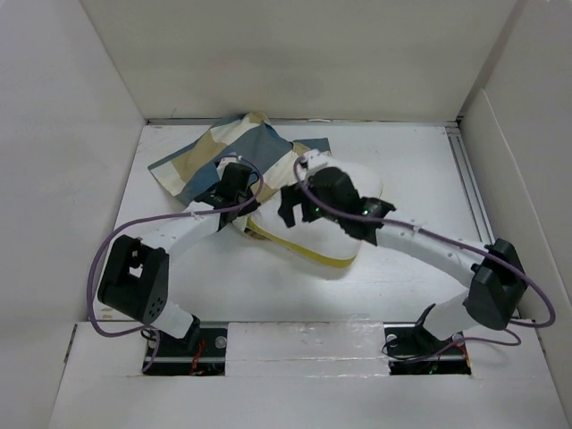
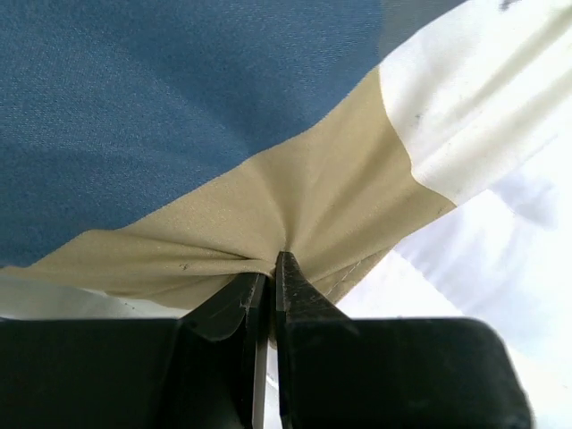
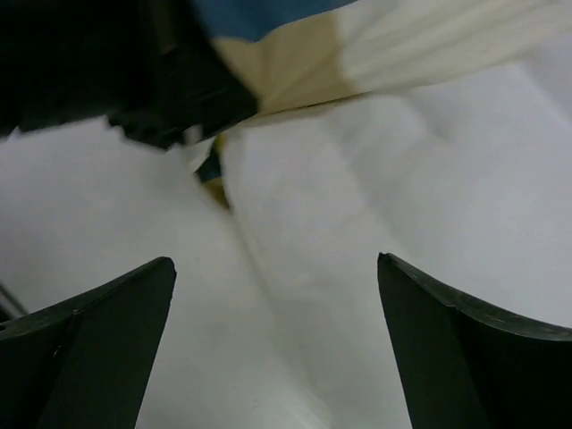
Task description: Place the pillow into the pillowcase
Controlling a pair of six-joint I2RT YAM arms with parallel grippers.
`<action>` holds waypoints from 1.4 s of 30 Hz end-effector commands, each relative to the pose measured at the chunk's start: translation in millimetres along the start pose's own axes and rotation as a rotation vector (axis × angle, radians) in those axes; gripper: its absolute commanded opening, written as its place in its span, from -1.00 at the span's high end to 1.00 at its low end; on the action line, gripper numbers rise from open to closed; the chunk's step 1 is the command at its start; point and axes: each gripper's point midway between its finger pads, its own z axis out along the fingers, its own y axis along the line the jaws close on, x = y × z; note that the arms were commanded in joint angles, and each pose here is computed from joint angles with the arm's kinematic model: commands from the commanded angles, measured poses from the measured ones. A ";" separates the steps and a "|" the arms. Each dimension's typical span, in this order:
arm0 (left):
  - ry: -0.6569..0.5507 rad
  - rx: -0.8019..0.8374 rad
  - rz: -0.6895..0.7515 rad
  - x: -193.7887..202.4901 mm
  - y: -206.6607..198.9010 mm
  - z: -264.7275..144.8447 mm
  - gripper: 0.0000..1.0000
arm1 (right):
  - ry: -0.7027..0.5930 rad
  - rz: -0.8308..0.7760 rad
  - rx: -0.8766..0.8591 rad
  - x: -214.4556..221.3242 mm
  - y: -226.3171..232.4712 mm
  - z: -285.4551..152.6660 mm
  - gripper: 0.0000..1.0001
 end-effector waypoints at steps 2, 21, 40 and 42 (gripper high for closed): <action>0.003 0.123 0.011 -28.5 -36.4 -33.1 1.00 | 0.020 -0.200 -0.029 44.7 32.9 10.1 -1.00; 0.019 0.422 0.058 -48.2 -92.4 -108.3 1.00 | -0.189 -0.069 0.182 47.8 32.6 76.7 1.00; 0.115 0.680 0.116 32.9 -215.2 -163.9 1.00 | -0.546 0.288 -0.103 -94.8 -0.7 -28.2 1.00; 0.109 0.757 0.073 38.3 -234.3 -176.8 1.00 | -0.524 0.301 -0.115 -87.5 -11.3 -23.8 1.00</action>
